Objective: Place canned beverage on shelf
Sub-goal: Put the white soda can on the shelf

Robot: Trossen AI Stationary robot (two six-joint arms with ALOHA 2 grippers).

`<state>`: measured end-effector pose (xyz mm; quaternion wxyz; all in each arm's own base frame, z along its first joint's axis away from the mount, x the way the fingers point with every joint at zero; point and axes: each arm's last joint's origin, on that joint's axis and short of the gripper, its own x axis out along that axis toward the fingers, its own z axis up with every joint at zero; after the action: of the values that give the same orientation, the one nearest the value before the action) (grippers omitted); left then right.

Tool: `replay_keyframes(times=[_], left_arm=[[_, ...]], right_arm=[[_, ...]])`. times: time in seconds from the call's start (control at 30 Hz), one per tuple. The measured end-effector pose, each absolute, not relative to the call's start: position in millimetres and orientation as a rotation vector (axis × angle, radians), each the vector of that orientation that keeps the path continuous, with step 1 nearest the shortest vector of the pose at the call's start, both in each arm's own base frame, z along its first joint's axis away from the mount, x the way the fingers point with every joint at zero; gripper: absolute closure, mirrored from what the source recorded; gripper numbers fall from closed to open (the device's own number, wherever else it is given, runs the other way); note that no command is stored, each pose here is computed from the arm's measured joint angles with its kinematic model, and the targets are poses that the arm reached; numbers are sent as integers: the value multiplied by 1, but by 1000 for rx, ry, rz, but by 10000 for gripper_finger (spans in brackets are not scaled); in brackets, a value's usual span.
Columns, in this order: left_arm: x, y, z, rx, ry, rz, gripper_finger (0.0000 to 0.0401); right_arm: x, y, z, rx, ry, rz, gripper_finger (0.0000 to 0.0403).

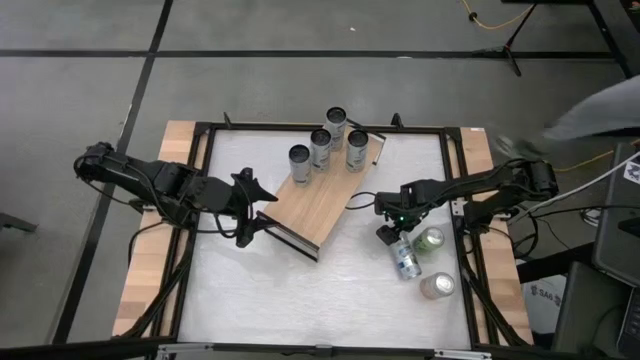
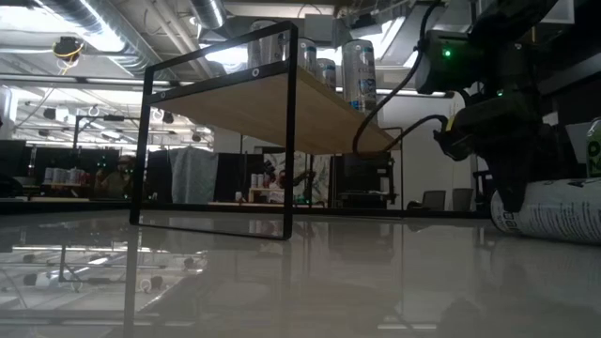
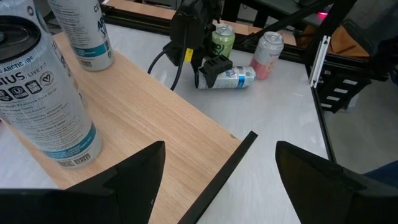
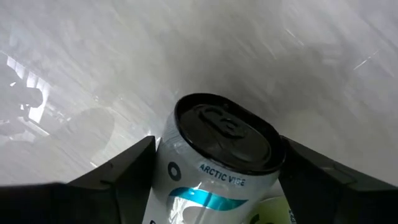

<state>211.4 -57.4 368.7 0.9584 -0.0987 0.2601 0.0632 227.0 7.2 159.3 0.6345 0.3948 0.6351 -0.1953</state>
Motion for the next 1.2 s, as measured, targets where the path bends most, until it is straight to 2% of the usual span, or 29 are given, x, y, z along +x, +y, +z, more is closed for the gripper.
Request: replay_keyframes(times=[0.57, 0.9, 1.2], left_arm=[[211, -57, 369, -200, 528, 128, 102], [211, -57, 369, -200, 528, 128, 102], [211, -57, 369, -198, 526, 134, 102]], right_arm=[[232, 7, 167, 866, 1357, -353, 130], [220, 7, 190, 872, 1291, -322, 131], [209, 6, 214, 852, 1141, -301, 132]])
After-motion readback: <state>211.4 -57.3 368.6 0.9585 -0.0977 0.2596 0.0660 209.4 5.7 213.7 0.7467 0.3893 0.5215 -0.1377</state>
